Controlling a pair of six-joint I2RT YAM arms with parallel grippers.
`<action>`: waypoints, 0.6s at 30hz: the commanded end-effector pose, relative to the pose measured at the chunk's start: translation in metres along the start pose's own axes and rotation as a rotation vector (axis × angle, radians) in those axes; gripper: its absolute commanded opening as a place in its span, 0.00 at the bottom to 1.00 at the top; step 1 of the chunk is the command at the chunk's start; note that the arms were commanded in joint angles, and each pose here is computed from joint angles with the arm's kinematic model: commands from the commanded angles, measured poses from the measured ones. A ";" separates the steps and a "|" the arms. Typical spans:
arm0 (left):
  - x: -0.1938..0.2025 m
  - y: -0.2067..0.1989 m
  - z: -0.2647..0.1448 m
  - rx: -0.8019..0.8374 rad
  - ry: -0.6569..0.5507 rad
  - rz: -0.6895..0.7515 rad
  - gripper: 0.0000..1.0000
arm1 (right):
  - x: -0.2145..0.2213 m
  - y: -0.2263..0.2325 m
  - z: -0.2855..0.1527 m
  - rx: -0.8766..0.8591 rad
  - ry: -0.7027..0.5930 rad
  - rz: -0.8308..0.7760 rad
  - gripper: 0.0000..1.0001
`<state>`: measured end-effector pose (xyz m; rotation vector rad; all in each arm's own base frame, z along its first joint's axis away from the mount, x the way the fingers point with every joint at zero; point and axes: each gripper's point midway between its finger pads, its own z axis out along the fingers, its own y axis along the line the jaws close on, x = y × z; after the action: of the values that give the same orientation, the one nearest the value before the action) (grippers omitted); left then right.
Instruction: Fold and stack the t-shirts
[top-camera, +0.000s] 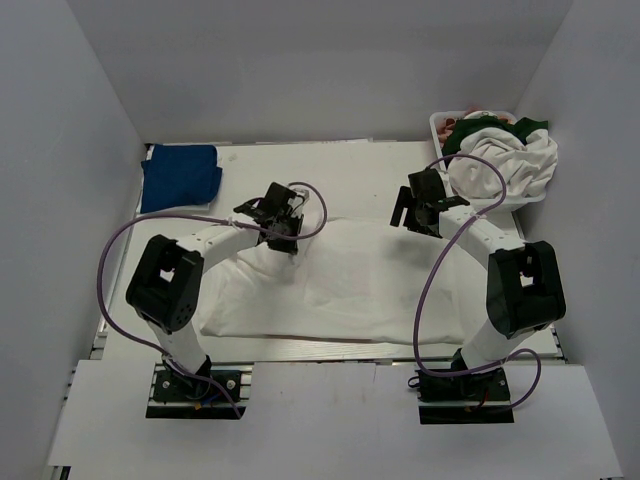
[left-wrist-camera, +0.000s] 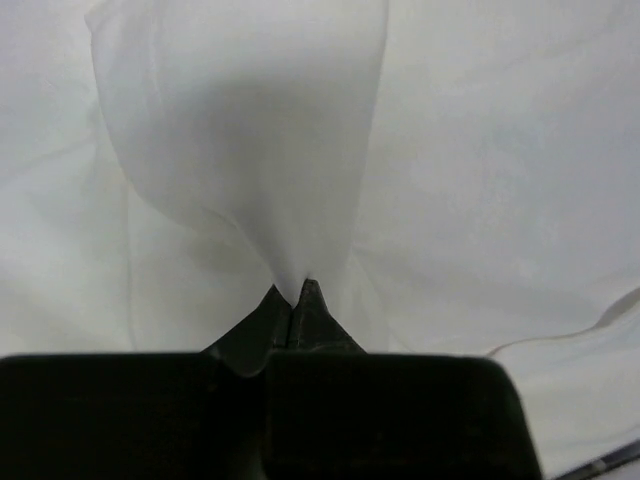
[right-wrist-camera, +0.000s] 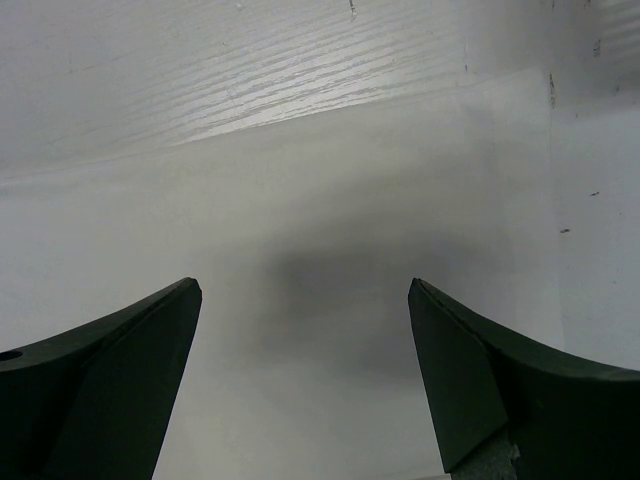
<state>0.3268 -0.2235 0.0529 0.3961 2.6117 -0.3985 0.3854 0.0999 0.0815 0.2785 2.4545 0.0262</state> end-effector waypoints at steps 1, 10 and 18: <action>-0.065 0.009 -0.035 -0.083 -0.189 0.155 0.00 | -0.009 0.001 0.000 0.003 -0.023 -0.009 0.90; -0.154 0.089 -0.036 -0.619 -0.343 0.568 0.00 | -0.009 -0.007 0.012 0.072 -0.001 -0.040 0.90; -0.198 0.158 -0.016 -0.986 -0.334 0.531 0.99 | -0.009 -0.012 0.019 0.127 0.020 -0.046 0.90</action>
<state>0.5072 -0.1430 0.0702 0.7864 2.0716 0.6959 0.3914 0.0884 0.0595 0.2660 2.5147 -0.1123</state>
